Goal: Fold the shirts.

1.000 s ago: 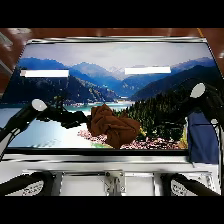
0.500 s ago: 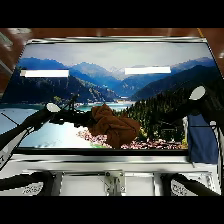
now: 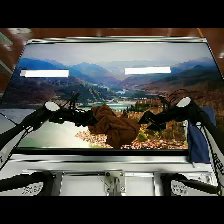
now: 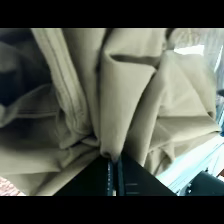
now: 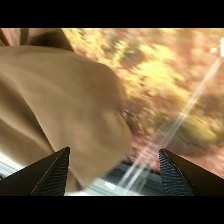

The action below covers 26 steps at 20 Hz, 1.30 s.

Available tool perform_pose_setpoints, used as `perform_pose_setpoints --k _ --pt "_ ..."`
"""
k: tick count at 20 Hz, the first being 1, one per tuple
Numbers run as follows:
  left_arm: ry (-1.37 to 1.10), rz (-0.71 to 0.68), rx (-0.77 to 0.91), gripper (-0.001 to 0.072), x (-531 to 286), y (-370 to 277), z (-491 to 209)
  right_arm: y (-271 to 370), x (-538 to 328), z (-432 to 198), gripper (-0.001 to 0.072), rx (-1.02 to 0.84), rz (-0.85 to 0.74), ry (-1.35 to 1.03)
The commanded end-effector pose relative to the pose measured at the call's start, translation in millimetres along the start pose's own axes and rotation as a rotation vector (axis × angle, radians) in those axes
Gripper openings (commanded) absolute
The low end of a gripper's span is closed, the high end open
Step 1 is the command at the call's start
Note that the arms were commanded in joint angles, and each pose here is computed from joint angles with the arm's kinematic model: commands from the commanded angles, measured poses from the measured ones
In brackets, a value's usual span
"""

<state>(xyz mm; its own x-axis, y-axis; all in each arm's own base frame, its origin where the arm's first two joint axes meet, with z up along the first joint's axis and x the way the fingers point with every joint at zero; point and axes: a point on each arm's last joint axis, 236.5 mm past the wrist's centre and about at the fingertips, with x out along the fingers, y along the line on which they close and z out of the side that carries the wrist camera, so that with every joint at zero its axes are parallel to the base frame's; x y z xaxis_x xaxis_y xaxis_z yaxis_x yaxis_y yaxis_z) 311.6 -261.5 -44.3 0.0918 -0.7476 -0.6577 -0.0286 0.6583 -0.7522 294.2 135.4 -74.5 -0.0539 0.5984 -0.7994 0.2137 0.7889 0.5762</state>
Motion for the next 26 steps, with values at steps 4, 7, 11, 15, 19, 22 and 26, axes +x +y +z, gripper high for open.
perform_pose_setpoints --k 4,7,11,15,19,22,26 --pt "-0.031 -0.026 0.044 0.0038 -9 -19 12 13 44 3 0.0645 -0.044 -0.013 0.005" --pt "-0.045 -0.032 0.068 0.0038 -12 -25 18 19 43 7 0.0101 -0.025 0.016 -0.011" --pt "-0.109 -0.055 0.193 0.0037 -30 -55 37 56 22 9 0.0075 -0.126 0.101 -0.017" --pt "-0.327 -0.068 0.458 0.0036 -114 -138 79 142 -80 38 0.0074 -0.448 0.141 -0.294" --pt "-0.678 -0.144 0.767 0.0037 -266 -270 75 269 -271 13 0.0074 -0.757 0.212 -0.823" --pt "-0.884 -0.220 0.952 0.0036 -359 -347 24 319 -372 -53 0.0074 -0.842 0.296 -1.075" --pt "-0.988 -0.266 1.063 0.0037 -411 -379 -35 325 -395 -114 0.0074 -0.832 0.346 -1.064"
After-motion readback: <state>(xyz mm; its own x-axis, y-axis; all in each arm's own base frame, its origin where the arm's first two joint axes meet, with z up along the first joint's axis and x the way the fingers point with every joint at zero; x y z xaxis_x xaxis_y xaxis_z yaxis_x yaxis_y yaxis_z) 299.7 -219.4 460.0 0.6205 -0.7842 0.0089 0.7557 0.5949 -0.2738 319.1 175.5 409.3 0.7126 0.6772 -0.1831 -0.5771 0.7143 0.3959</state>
